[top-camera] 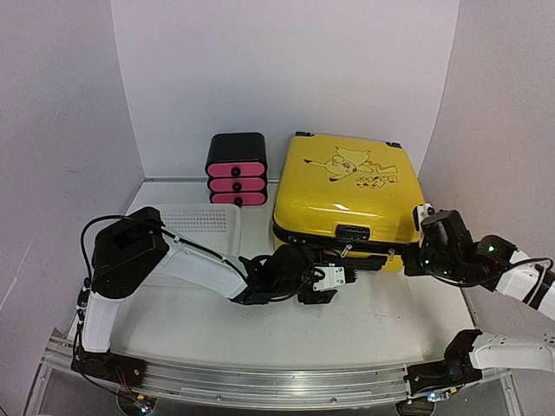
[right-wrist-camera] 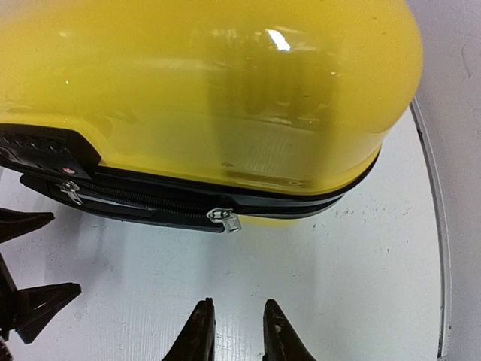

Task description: Open, take out, and arrange the luggage

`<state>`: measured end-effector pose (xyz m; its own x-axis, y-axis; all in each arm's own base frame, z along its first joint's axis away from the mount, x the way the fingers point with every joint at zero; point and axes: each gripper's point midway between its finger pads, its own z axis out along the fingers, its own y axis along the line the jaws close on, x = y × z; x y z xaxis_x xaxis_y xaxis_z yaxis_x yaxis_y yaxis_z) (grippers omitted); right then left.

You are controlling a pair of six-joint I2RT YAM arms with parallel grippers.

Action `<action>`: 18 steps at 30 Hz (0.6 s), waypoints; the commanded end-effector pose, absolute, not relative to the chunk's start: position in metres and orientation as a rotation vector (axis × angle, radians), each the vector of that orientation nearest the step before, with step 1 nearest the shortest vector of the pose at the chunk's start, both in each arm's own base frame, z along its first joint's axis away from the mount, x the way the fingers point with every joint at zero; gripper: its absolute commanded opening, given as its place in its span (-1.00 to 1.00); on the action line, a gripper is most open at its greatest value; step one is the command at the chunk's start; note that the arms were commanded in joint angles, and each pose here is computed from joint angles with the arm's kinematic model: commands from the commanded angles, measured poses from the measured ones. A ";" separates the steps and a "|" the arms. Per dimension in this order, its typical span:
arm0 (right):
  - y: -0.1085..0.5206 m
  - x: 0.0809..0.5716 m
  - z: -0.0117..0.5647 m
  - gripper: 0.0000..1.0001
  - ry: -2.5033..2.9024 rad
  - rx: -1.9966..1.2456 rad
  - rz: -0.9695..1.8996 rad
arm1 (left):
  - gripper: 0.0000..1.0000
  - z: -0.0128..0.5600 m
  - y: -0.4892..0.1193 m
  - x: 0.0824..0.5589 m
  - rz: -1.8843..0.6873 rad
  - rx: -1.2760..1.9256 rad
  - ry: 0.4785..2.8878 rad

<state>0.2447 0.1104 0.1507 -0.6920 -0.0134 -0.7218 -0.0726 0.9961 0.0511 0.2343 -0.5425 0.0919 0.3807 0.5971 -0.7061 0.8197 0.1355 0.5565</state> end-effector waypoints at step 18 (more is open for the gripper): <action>0.130 0.250 0.128 0.02 2.429 0.016 0.484 | 0.34 0.113 -0.573 0.280 -0.193 1.521 1.234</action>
